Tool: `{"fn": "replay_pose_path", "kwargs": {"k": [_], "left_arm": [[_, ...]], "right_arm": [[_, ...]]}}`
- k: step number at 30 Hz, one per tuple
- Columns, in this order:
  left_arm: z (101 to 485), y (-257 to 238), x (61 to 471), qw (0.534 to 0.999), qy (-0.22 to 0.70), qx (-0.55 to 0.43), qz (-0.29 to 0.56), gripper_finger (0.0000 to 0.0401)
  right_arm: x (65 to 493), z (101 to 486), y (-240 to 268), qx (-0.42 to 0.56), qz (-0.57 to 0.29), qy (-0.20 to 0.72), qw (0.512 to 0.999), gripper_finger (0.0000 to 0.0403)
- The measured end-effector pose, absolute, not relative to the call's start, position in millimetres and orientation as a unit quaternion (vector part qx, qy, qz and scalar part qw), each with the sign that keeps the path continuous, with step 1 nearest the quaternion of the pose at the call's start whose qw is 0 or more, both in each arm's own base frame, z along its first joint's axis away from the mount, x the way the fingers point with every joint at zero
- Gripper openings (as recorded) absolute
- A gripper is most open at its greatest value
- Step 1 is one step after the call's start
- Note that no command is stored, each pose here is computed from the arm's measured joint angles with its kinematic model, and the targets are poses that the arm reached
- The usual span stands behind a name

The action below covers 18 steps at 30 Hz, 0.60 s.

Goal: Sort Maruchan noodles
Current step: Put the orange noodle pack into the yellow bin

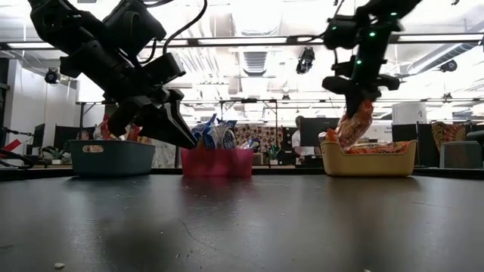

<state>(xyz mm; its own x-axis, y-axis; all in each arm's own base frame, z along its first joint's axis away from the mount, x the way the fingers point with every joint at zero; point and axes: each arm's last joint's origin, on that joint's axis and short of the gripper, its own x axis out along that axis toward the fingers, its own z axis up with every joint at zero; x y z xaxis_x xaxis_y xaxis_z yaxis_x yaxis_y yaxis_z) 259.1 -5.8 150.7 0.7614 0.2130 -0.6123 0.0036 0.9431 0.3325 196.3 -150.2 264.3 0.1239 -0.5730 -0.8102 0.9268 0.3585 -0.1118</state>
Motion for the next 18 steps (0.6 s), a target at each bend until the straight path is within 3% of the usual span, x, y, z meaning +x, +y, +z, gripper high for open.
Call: {"fn": "replay_pose_path", "kwargs": {"k": [6,18], "left_arm": [[151,-6,259,0.925,0.341,0.159,0.057,0.0074],[150,-6,259,0.925,0.341,0.159,0.057,0.0074]], "right_arm": [[217,266,-166,0.203,-0.514,0.488,0.676,0.0063],[249,241,-189,0.186,-0.505,0.54,0.647,0.0063]]}}
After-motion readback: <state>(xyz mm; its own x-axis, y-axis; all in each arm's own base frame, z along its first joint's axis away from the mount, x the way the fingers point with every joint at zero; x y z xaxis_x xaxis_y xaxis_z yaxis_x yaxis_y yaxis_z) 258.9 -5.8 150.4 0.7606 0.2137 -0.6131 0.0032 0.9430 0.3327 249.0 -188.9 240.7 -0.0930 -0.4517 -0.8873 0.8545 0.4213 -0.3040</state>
